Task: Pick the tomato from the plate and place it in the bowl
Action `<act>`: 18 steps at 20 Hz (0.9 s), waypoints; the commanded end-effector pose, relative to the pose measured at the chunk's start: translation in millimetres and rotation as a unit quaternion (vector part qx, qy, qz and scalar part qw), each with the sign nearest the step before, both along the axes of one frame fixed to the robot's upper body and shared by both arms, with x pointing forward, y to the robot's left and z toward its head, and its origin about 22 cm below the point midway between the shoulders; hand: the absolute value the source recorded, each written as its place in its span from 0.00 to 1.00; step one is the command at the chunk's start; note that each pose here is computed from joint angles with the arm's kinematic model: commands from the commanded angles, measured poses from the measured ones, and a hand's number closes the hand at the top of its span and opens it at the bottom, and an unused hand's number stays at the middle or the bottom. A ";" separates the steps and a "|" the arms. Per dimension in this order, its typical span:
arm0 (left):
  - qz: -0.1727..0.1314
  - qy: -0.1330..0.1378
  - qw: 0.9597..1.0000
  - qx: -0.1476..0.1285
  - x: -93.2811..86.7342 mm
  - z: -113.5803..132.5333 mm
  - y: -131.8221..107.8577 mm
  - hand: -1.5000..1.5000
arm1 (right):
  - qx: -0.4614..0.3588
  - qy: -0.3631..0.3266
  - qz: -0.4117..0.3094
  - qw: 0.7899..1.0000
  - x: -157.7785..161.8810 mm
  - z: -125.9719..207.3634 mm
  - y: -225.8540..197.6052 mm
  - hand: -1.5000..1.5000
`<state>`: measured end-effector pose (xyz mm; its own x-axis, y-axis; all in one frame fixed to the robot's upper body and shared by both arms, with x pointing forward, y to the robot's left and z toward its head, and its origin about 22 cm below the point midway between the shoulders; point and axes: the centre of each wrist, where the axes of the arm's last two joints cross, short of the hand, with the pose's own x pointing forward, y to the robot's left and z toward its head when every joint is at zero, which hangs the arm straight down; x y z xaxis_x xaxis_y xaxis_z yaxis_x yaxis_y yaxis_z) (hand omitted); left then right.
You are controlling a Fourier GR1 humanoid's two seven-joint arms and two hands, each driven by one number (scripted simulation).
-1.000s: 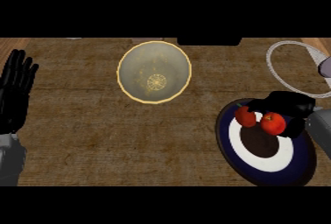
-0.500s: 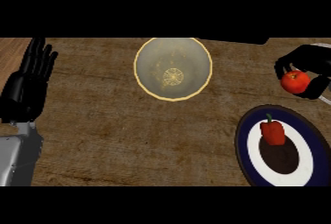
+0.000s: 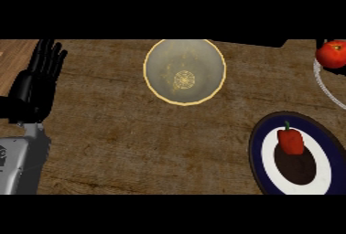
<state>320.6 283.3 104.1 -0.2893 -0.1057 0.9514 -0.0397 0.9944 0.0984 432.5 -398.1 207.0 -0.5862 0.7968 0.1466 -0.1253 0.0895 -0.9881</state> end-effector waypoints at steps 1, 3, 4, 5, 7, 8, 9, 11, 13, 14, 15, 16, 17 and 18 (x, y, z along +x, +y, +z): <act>0.007 0.008 1.000 0.002 -0.3 -5.1 4.1 0.50 | 0.066 -0.026 0.048 0.996 5.5 33.4 3.6 1.00; 0.007 0.002 1.000 0.000 -0.2 -2.8 4.8 0.50 | 0.088 -0.055 0.069 0.992 5.9 40.6 3.8 1.00; 0.008 0.005 1.000 -0.001 -1.4 -2.9 -0.4 0.50 | 0.099 -0.051 0.080 0.991 7.9 50.5 7.9 1.00; 0.017 0.008 1.000 0.003 1.9 -5.9 3.0 0.50 | 0.128 -0.044 0.099 0.986 14.1 58.0 21.8 1.00; 0.010 0.006 1.000 -0.002 5.0 -4.5 -2.1 0.50 | 0.163 -0.033 0.121 0.979 11.7 59.2 14.8 1.00; 0.012 0.010 1.000 0.004 2.7 -3.4 0.6 0.50 | 0.172 -0.025 0.126 0.977 14.5 67.0 21.7 1.00; 0.011 0.005 1.000 0.008 0.6 -1.8 9.2 0.50 | 0.195 -0.011 0.134 0.972 15.2 66.5 22.4 1.00; 0.016 0.020 1.000 0.008 -0.6 -15.7 4.1 0.50 | 0.220 0.010 0.150 0.964 22.5 73.7 41.1 1.00; 0.018 0.012 1.000 0.001 -2.9 -11.4 10.6 0.50 | 0.232 0.025 0.159 0.959 28.6 72.1 57.3 1.00; 0.022 0.020 1.000 0.002 -2.3 -14.3 12.0 0.50 | 0.218 0.031 0.166 0.961 26.6 94.2 58.4 1.00; 0.021 0.024 0.999 0.009 0.6 -11.2 13.5 0.50 | 0.219 0.052 0.177 0.958 27.4 94.9 61.1 1.00; 0.020 0.016 1.000 -0.002 -1.8 -7.3 14.8 0.50 | 0.232 0.058 0.179 0.954 34.4 85.6 79.8 1.00; 0.031 0.016 0.999 -0.005 0.6 -11.2 9.4 0.50 | 0.224 0.073 0.186 0.954 35.7 75.1 81.3 1.00; 0.024 0.017 1.000 0.006 -3.0 -9.3 20.3 0.50 | 0.224 0.078 0.180 0.955 36.2 93.4 88.9 1.00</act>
<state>319.6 295.6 94.3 -0.2528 -0.1210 0.9599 -0.0781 0.9915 0.1045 463.9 -328.6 287.9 -0.7328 0.5528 0.3969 -0.1589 0.4281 -0.8896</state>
